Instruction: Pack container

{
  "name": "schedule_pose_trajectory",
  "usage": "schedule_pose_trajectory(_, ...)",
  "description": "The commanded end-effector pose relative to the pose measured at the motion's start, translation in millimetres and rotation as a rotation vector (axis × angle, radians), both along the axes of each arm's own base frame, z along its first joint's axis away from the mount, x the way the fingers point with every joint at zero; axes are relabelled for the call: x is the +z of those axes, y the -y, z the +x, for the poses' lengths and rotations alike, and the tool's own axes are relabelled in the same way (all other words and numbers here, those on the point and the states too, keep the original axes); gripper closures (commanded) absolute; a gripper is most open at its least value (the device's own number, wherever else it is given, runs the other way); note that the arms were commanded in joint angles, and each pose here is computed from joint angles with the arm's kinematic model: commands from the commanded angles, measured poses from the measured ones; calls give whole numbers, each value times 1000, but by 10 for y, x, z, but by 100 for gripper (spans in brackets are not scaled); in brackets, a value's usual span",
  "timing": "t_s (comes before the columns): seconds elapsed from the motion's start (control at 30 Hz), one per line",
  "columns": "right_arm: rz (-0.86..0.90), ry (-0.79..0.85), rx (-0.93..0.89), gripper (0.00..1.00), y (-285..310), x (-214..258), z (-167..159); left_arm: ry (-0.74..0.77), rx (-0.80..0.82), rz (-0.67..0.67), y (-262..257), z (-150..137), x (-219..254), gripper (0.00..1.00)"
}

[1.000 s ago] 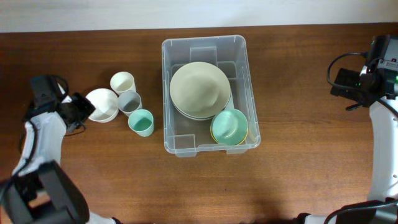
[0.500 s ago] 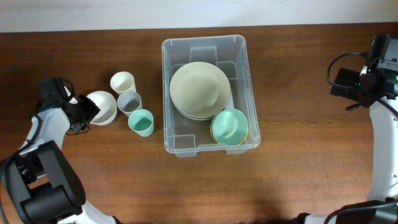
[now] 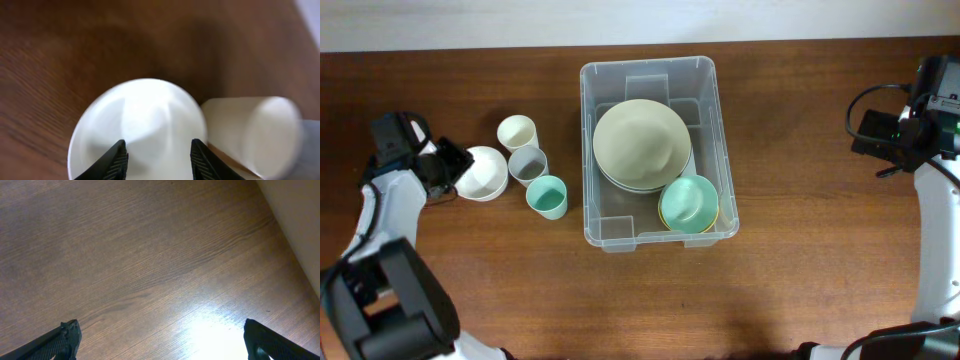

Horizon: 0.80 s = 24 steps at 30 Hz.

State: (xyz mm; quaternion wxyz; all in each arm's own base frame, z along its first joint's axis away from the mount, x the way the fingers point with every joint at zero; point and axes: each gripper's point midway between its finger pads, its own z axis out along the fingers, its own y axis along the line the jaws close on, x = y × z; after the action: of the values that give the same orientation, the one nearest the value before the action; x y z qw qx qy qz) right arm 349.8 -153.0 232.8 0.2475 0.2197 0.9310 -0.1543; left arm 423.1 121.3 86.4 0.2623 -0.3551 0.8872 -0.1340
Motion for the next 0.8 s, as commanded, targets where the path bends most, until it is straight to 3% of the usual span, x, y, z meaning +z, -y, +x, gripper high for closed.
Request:
schedule_pose_trajectory(0.0, -10, -1, -10, 1, 31, 10, -2, 68, 17, 35, -33, -20, 440, 58)
schedule_pose_trajectory(0.27, -10, -1, -10, 1, 31, 10, -2, -174, 115, 158, -247, -512, 201, 54)
schedule_pose_trajectory(0.77, -10, -1, -10, 1, 31, 10, -2, -278, 105, 127, -239, -552, -211, 53)
